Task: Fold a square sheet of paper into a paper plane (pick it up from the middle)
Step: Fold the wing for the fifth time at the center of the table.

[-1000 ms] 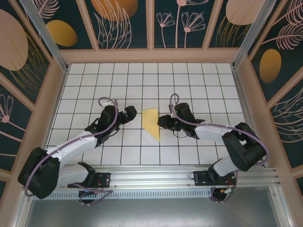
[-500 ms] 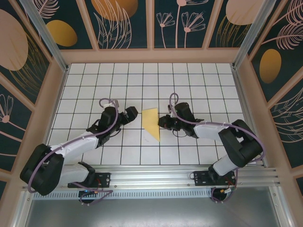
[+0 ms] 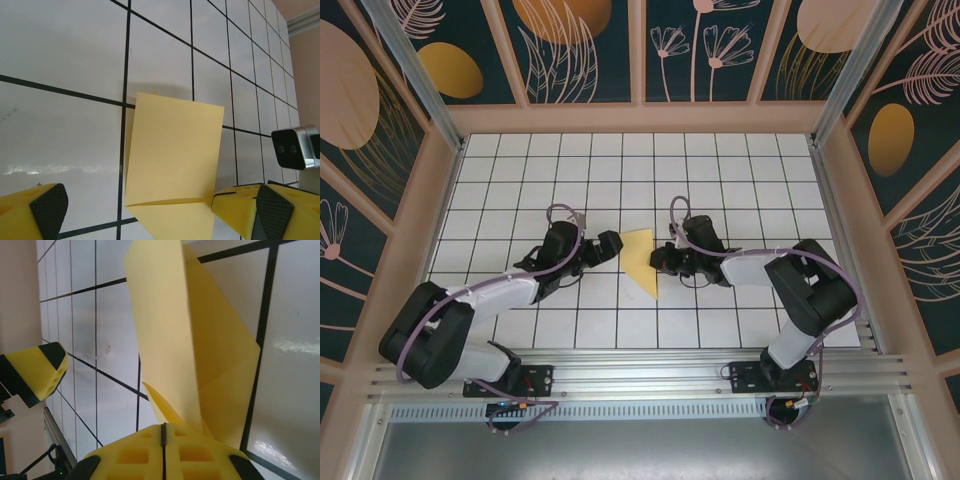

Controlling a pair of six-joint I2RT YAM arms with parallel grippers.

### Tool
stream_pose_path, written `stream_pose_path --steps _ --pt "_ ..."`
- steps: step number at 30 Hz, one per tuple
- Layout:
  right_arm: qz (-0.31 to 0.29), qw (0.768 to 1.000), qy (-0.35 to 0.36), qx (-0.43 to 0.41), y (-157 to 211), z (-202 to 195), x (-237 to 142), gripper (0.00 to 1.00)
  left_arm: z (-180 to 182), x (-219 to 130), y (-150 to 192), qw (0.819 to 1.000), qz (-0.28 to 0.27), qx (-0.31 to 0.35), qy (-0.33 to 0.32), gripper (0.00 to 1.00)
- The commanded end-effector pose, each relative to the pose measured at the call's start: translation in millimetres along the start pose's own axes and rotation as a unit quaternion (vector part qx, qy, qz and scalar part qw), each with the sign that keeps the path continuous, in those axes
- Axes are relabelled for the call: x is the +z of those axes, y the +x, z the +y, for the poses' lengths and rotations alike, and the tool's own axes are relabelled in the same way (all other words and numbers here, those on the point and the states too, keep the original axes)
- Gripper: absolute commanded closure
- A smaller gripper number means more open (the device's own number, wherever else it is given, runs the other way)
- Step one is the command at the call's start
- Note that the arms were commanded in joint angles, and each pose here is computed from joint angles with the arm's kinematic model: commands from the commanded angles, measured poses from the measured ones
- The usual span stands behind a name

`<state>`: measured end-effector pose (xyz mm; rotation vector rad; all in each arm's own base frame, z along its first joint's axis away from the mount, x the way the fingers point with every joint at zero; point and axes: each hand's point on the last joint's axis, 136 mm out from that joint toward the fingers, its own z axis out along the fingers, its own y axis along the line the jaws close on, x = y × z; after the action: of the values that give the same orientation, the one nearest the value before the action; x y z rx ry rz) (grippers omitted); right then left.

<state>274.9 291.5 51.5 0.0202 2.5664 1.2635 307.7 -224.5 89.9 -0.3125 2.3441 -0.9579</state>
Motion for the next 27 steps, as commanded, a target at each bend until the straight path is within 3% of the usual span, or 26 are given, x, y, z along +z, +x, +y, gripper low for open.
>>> stream_pose_path --steps 1,22,27 --pt "-0.003 1.000 0.007 0.006 -3.6 -9.8 2.6 0.91 -18.4 5.4 -2.9 0.999 0.015 0.011 0.034 0.02" --pt "0.009 0.998 0.017 0.053 17.1 -52.1 9.6 0.91 -18.7 43.1 27.6 0.991 0.121 -0.044 0.043 0.25" --pt "0.010 0.998 0.029 0.058 18.1 -56.7 9.7 0.91 -10.3 50.9 32.4 0.989 0.135 -0.058 0.020 0.26"
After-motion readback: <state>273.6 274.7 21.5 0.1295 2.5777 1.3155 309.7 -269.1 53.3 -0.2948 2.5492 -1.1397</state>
